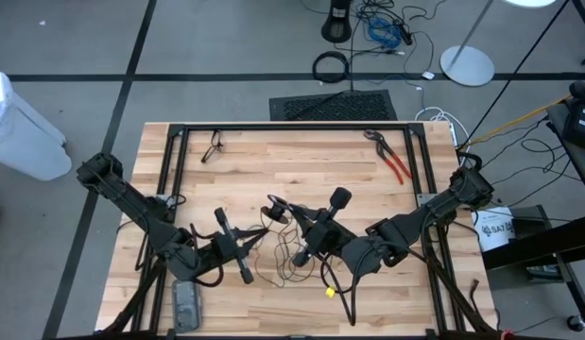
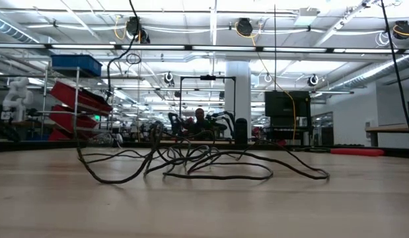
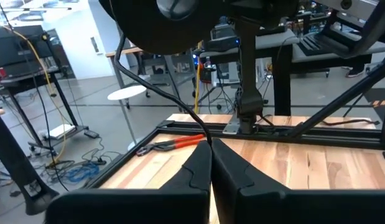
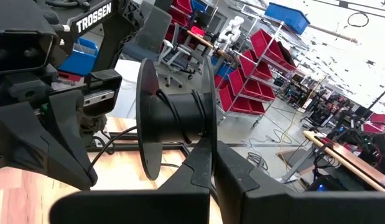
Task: Coil cords
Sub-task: Coil the black wire onto the spool
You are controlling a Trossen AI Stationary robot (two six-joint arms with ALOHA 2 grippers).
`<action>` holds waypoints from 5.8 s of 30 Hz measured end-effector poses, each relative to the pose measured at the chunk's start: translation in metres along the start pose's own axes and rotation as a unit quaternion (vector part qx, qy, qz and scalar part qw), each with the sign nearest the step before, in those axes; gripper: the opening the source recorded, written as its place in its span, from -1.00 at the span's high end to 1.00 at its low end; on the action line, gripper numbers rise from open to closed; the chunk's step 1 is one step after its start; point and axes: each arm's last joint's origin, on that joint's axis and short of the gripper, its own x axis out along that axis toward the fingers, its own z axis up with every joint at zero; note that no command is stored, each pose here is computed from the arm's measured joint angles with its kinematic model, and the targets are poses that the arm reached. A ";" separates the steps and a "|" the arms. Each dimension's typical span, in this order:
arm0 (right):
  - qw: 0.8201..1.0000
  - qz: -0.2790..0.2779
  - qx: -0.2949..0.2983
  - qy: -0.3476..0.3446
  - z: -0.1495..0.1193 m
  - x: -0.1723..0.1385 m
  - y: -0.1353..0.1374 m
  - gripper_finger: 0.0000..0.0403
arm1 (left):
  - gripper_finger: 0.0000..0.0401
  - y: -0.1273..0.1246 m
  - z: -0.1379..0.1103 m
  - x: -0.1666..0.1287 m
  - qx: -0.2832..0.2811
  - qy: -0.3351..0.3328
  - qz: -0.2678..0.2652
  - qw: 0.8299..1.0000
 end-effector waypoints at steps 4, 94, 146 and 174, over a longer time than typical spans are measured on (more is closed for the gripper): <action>0.999 0.003 0.039 -0.001 0.000 0.000 0.000 1.00 | 0.98 0.003 0.000 0.006 0.002 0.001 0.007 1.000; 0.975 0.198 -0.055 0.084 -0.044 0.044 0.016 1.00 | 0.99 0.058 0.021 -0.028 0.040 0.047 -0.203 0.977; 0.963 0.255 0.056 0.062 -0.011 -0.007 -0.018 1.00 | 0.31 0.025 0.015 -0.040 -0.008 0.047 -0.298 0.953; 0.965 0.247 0.049 0.068 -0.013 -0.006 -0.019 1.00 | 0.31 0.003 -0.005 -0.024 0.073 0.046 -0.194 0.977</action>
